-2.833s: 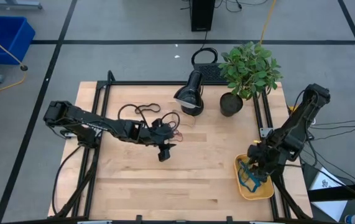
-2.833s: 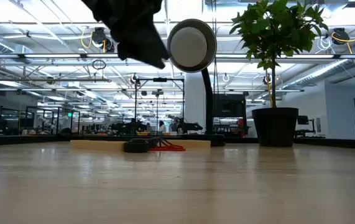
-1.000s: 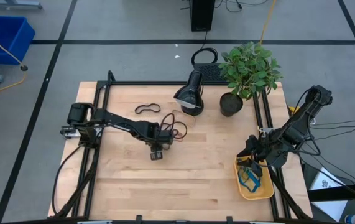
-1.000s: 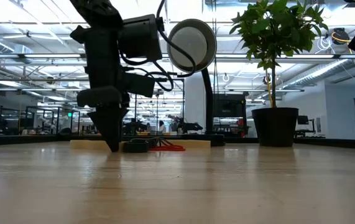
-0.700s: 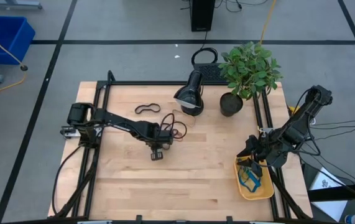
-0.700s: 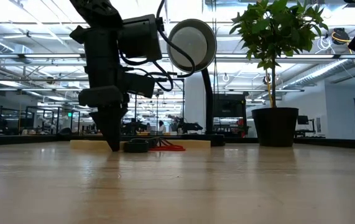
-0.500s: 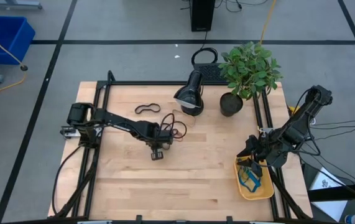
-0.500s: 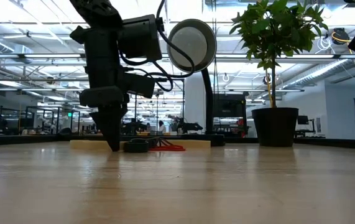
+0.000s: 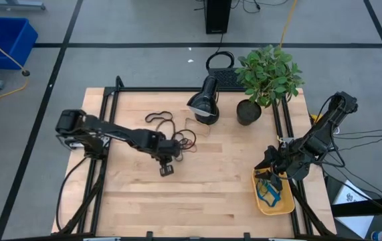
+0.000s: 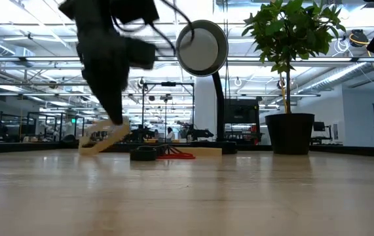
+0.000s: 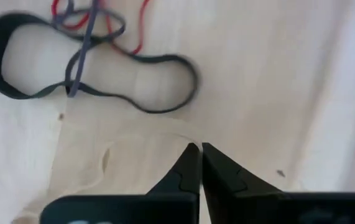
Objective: Pick and place rubber bands into bin
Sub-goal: Put the brown rubber band into the yellow bin
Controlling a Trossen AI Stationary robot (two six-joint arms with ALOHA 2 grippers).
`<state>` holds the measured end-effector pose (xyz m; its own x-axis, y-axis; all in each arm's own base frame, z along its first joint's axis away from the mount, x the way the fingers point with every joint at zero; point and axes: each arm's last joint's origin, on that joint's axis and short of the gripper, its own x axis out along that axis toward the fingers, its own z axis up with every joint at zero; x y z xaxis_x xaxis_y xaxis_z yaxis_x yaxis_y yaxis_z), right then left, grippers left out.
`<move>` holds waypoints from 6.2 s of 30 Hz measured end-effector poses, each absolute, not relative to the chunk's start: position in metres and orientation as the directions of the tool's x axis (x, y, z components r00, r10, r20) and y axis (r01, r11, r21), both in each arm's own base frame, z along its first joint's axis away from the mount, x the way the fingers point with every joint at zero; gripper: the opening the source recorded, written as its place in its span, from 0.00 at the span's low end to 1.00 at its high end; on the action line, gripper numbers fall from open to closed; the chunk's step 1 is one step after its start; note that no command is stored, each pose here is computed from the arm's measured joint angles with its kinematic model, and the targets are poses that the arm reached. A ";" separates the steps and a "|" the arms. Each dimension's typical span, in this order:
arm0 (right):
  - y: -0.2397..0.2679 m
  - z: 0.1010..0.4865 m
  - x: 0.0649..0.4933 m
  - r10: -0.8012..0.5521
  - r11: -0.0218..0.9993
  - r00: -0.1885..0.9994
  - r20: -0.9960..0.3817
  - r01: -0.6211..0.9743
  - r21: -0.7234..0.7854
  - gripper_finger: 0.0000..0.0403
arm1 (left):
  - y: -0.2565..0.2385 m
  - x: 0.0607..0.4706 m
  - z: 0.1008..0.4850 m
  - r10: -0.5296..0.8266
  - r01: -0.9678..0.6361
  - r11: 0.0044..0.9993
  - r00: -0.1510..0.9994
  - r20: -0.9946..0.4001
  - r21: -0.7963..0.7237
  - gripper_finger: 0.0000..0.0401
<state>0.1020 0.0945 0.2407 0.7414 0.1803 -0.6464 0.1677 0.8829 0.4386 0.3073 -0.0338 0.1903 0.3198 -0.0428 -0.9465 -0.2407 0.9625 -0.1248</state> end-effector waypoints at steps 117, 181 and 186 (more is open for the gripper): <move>0.077 0.298 0.202 0.080 0.996 0.975 -0.206 -0.069 0.062 0.00 | -0.072 0.311 0.246 -0.093 -0.189 0.933 0.695 -0.713 -0.306 0.60; 0.090 0.156 0.081 0.334 0.760 0.232 -0.914 0.507 0.406 0.03 | -0.039 0.318 0.247 -0.011 -0.287 0.909 0.709 -0.705 -0.302 0.60; 0.090 0.157 0.081 0.332 0.765 0.236 -0.913 0.500 0.407 0.11 | -0.039 0.318 0.247 -0.010 -0.287 0.909 0.709 -0.705 -0.302 0.60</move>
